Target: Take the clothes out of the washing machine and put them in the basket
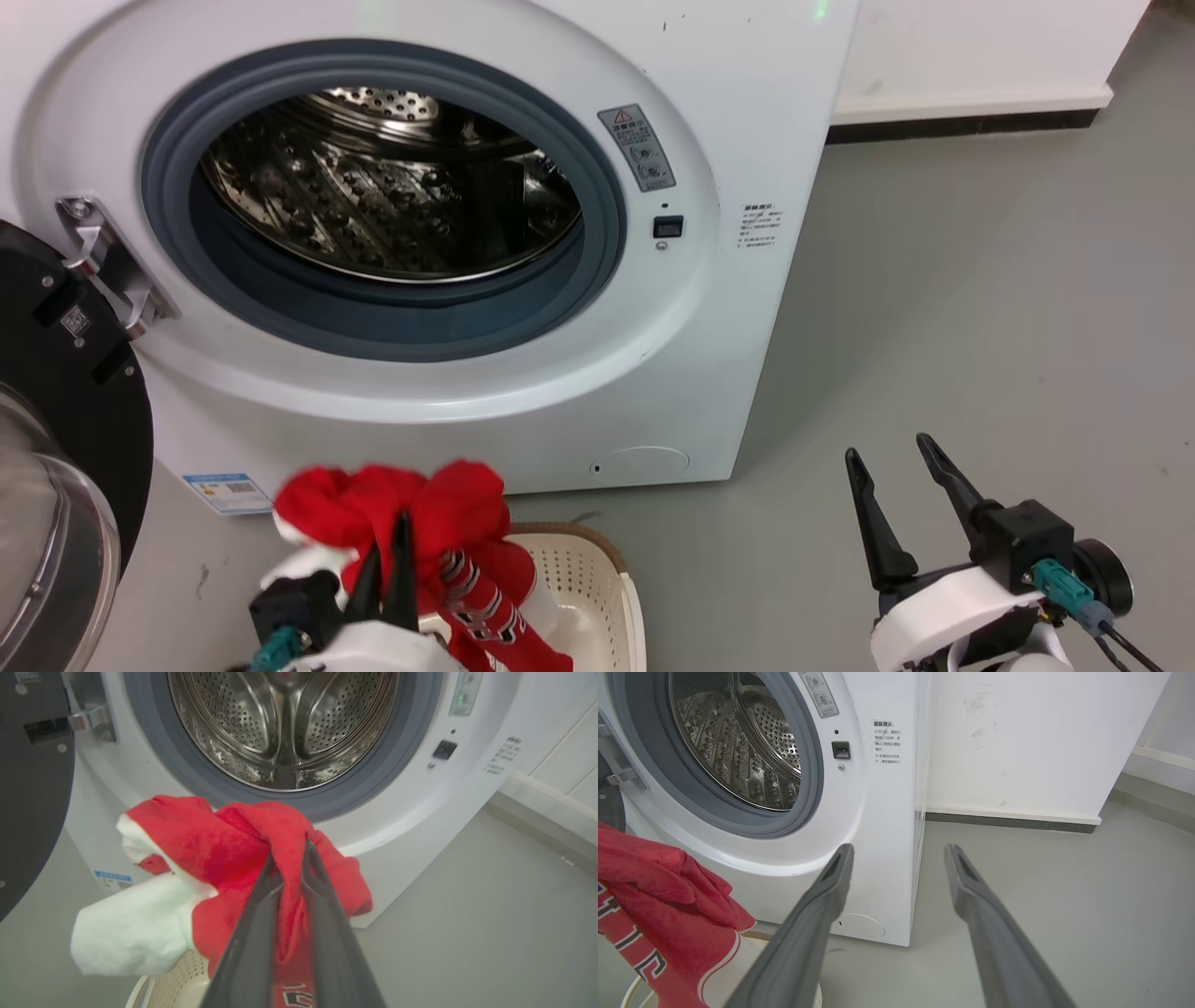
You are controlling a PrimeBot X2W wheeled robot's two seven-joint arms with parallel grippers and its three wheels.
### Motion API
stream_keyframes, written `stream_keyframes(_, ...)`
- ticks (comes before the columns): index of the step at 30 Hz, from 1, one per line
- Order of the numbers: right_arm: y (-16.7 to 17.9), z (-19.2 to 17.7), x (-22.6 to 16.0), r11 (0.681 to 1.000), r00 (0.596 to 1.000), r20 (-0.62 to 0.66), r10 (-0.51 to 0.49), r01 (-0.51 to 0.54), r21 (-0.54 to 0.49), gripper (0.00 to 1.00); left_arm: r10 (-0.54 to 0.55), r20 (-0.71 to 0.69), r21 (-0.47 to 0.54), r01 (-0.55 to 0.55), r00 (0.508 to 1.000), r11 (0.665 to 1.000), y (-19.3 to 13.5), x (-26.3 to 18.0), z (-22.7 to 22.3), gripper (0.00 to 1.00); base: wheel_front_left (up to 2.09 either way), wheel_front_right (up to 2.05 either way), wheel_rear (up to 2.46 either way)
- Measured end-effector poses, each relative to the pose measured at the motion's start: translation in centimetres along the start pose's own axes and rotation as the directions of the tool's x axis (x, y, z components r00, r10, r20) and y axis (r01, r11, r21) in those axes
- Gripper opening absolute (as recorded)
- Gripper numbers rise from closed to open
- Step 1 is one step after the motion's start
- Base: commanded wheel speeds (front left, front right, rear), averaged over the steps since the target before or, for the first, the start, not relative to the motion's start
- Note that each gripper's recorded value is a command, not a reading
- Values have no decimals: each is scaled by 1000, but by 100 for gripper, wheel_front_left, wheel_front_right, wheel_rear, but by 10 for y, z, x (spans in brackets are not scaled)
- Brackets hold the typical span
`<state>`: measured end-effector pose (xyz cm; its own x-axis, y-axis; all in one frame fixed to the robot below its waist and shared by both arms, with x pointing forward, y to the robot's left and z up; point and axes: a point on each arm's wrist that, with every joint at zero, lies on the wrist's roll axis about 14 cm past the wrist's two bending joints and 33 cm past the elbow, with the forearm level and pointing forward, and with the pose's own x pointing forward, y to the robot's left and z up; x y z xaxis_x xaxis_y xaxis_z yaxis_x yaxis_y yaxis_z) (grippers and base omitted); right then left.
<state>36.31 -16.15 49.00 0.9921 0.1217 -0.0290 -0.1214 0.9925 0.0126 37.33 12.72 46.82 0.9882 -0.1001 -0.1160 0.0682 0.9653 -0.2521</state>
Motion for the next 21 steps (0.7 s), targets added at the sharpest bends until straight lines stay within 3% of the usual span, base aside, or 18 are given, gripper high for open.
stream_keyframes(6,4,-7,15,1000,1000,-17,19,-19,4,100,57,-236,-15,-62,970,998,19,-11,-82,0,0,0,0)
stream_keyframes(21,7,-47,61,998,994,-99,54,-53,13,100,135,-532,1,-159,836,987,45,32,-185,0,0,0,0)
